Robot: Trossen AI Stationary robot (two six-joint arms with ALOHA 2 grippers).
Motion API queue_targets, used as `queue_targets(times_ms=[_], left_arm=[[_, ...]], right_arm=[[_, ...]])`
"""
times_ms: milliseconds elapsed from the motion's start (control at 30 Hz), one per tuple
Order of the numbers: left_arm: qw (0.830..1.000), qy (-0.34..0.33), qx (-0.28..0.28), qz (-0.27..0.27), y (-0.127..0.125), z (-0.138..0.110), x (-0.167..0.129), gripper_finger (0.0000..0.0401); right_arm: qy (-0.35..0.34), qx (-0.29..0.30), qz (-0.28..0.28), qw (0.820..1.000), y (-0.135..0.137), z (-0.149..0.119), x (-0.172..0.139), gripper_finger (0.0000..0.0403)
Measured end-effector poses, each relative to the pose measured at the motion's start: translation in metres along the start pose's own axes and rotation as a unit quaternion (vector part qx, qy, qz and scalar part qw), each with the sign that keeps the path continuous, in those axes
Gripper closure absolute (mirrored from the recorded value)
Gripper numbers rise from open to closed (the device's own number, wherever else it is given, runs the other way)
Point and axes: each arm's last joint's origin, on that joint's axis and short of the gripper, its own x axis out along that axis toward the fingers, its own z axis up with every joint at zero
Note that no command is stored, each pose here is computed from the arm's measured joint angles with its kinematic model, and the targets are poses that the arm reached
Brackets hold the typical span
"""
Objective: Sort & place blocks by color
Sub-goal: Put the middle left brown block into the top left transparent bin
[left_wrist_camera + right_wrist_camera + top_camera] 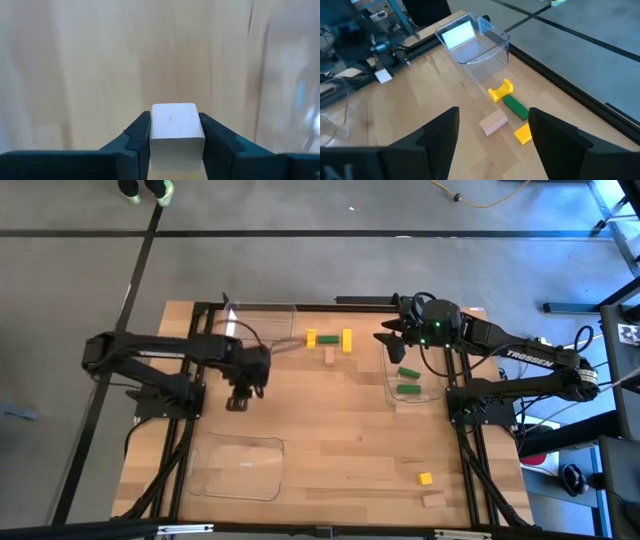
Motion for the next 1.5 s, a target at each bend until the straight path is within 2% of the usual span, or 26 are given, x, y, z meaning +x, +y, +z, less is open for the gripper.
queue_targets(times_ms=[100, 167, 333, 433, 600, 700, 800, 933, 1067, 1167, 1233, 1367, 1500], left_arm=[[0.993, -0.118, -0.026, 0.005, 0.005, 0.011, -0.021, 0.0282], [0.977, -0.209, -0.043, 0.011, 0.009, 0.02, -0.035, 0.0282], [0.908, -0.413, -0.074, 0.014, 0.018, 0.049, -0.064, 0.0282], [0.874, -0.477, -0.093, 0.004, 0.023, 0.062, -0.07, 0.0282], [0.841, -0.522, -0.137, -0.039, 0.029, 0.079, -0.065, 0.0282], [0.827, -0.532, -0.163, -0.082, 0.026, 0.092, -0.054, 0.0282], [0.81, -0.539, -0.19, -0.133, 0.022, 0.103, -0.045, 0.0282], [0.79, -0.536, -0.232, -0.187, 0.019, 0.111, -0.038, 0.0282], [0.783, -0.531, -0.251, -0.203, 0.021, 0.11, -0.038, 0.0282], [0.78, -0.538, -0.253, -0.198, 0.031, 0.105, -0.047, 0.0282], [0.776, -0.55, -0.254, -0.176, 0.041, 0.097, -0.058, 0.0282], [0.784, -0.545, -0.279, -0.104, 0.067, 0.072, -0.075, 0.0282], [0.79, -0.511, -0.337, -0.026, 0.099, 0.045, -0.08, 0.0282]], right_arm=[[-0.007, -0.002, 0.02, 1.0, 0.002, 0.002, 0.0, 0.0162], [-0.019, -0.002, 0.054, 0.998, 0.005, 0.006, 0.0, 0.0162], [-0.052, -0.025, 0.163, 0.985, 0.016, 0.015, 0.0, 0.0162], [-0.056, -0.079, 0.206, 0.974, 0.029, 0.013, 0.003, 0.0162], [-0.032, -0.144, 0.217, 0.965, 0.05, -0.001, 0.017, 0.0162], [-0.027, -0.209, 0.199, 0.957, 0.064, -0.011, 0.027, 0.0162], [-0.038, -0.273, 0.143, 0.95, 0.075, -0.019, 0.033, 0.0162], [-0.072, -0.329, 0.067, 0.939, 0.084, -0.02, 0.037, 0.0162], [-0.1, -0.353, 0.04, 0.93, 0.088, -0.017, 0.036, 0.0162], [-0.096, -0.358, 0.028, 0.928, 0.087, -0.017, 0.036, 0.0162], [-0.096, -0.356, 0.006, 0.93, 0.085, -0.017, 0.036, 0.0162], [-0.098, -0.352, -0.037, 0.93, 0.083, -0.016, 0.036, 0.0162], [-0.098, -0.346, -0.068, 0.93, 0.081, -0.015, 0.036, 0.0162]])
